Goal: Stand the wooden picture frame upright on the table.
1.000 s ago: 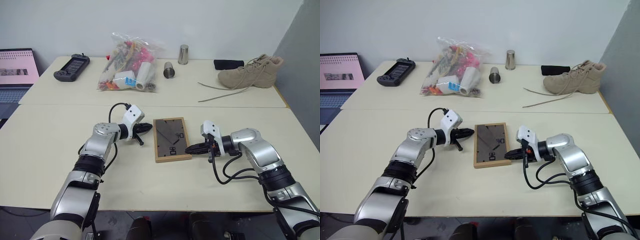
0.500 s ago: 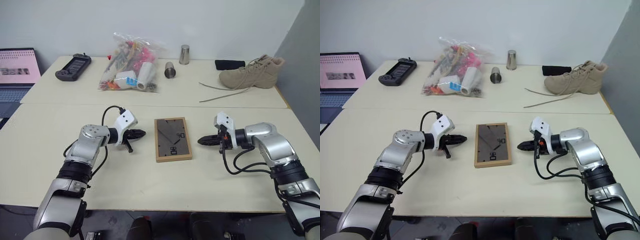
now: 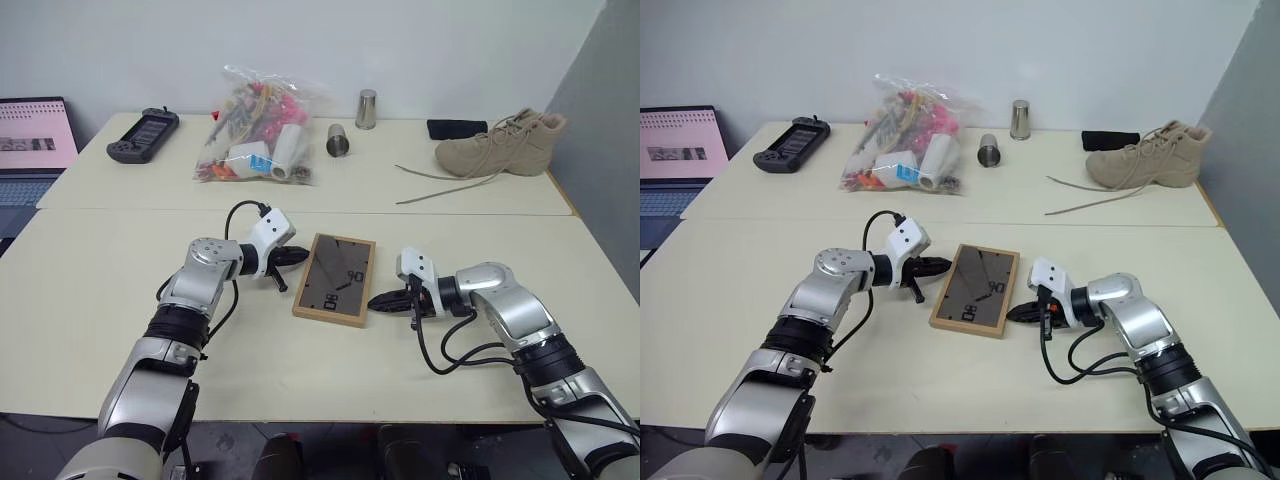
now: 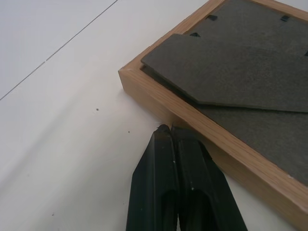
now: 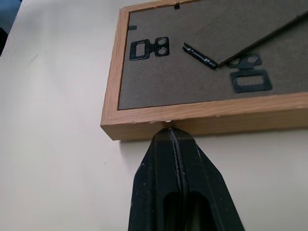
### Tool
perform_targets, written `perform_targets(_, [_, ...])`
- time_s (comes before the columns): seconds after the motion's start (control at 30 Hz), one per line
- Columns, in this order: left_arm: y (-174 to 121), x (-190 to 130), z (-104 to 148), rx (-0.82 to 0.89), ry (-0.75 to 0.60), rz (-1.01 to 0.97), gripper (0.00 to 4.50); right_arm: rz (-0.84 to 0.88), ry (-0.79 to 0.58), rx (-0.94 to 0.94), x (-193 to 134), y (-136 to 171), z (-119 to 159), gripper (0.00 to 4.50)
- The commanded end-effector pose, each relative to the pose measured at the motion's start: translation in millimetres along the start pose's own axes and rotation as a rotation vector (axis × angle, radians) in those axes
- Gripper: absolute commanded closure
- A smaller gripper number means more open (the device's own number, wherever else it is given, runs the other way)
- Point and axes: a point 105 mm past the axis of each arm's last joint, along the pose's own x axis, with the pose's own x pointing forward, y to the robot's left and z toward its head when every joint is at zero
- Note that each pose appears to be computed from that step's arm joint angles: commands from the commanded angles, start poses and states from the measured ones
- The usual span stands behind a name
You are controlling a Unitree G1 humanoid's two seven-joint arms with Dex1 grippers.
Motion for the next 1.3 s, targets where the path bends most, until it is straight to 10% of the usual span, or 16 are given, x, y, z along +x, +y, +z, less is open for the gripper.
perform_targets(0.03, [3.5,-15.4,2.8,0.036,0.009,-0.01,4.48,-0.092,0.005,-0.035,-17.8,-16.9,3.1,4.5])
perform_targets(0.3, [-19.6,-46.3,-5.4,-0.216,-0.008,-0.182,4.0,-0.228,0.022,-0.049,-25.7,-41.4,1.1,4.5])
perform_targets(0.93, [-34.4,-73.6,-22.0,-0.982,0.136,-0.399,0.01,-0.28,0.021,-0.105,-18.5,-57.0,10.9,4.5])
perform_targets(1.3, [-39.1,-43.2,-30.4,-1.083,0.193,-0.393,0.01,-0.238,0.001,-0.1,2.3,-46.7,16.7,4.5])
